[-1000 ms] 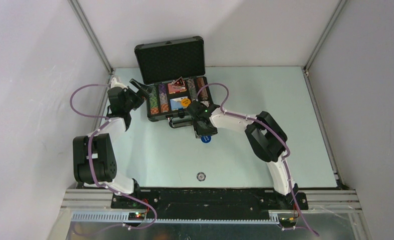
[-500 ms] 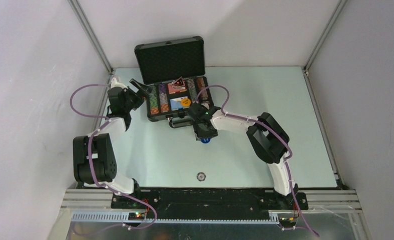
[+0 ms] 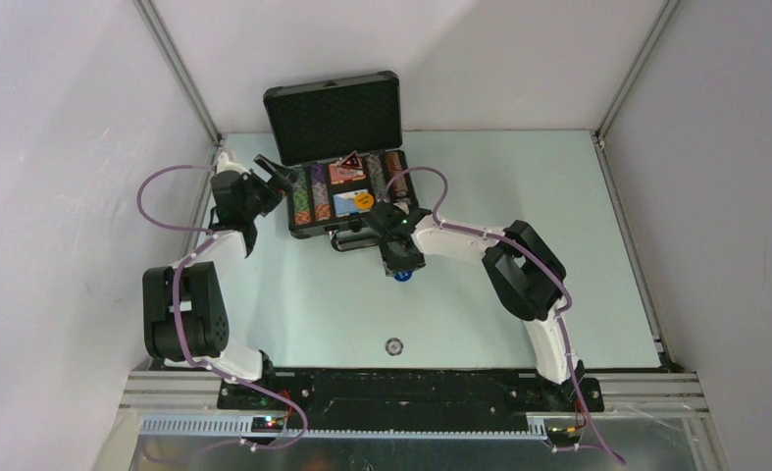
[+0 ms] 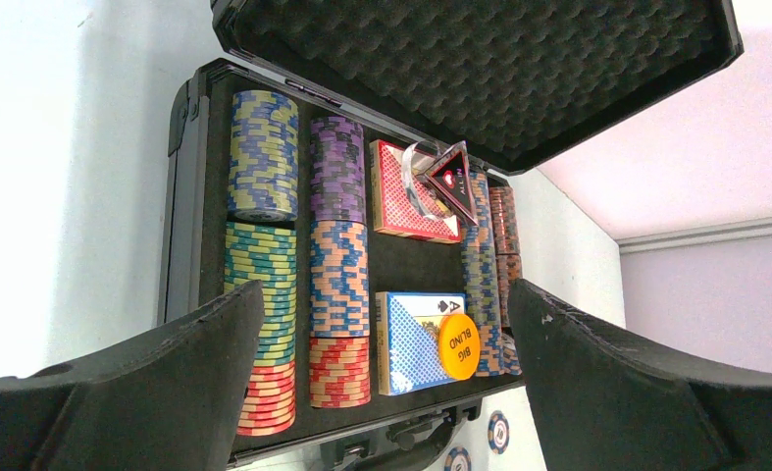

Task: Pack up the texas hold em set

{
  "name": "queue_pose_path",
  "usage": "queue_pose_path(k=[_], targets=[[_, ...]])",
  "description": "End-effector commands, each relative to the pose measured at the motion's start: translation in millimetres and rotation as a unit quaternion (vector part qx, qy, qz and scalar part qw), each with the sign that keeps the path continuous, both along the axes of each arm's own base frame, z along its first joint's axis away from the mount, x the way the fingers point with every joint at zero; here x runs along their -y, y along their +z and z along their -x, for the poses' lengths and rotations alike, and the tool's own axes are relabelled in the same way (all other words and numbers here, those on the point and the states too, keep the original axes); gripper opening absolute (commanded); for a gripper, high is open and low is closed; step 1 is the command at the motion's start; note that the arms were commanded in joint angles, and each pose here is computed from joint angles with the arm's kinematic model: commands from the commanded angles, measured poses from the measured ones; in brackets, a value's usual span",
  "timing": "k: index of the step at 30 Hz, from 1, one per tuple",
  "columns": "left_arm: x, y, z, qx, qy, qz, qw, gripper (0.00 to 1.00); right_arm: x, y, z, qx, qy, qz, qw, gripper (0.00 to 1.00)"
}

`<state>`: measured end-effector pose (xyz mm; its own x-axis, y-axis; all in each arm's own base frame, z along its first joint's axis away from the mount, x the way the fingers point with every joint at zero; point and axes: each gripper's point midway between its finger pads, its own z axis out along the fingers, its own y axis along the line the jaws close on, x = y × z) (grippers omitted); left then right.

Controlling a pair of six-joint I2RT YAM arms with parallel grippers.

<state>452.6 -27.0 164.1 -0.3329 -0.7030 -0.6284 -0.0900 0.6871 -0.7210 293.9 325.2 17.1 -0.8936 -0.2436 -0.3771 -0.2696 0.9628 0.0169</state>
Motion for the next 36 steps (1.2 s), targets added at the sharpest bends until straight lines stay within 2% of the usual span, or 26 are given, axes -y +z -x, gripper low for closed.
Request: queue_pose_path(k=[1, 8, 23, 26, 36], targets=[[-2.0, 11.7, -5.5, 0.021, 0.000, 0.005, 1.000, 0.98, 17.0, -32.5, 7.8, -0.028, 0.012, 0.052, 0.998, 0.47], [-1.9, 12.5, -5.7, 0.022, -0.001, 0.005, 1.000, 0.98, -7.1, -2.0, -15.1, 0.016, 0.024, 0.007, 1.000, 0.46], [-0.9, 12.3, -5.8, 0.021, -0.002, 0.006, 1.000, 0.98, -27.5, 50.8, -52.0, 0.064, 0.029, -0.037, 0.997, 0.50], [-1.2, 11.5, -5.6, 0.020, -0.002, 0.005, 1.000, 0.98, -23.3, 51.3, -53.6, 0.060, 0.023, -0.030, 0.998, 0.55], [-0.8, 11.4, -5.8, 0.020, -0.003, 0.006, 1.000, 0.98, -8.1, 11.4, -35.4, 0.009, 0.008, -0.017, 1.000, 0.60]])
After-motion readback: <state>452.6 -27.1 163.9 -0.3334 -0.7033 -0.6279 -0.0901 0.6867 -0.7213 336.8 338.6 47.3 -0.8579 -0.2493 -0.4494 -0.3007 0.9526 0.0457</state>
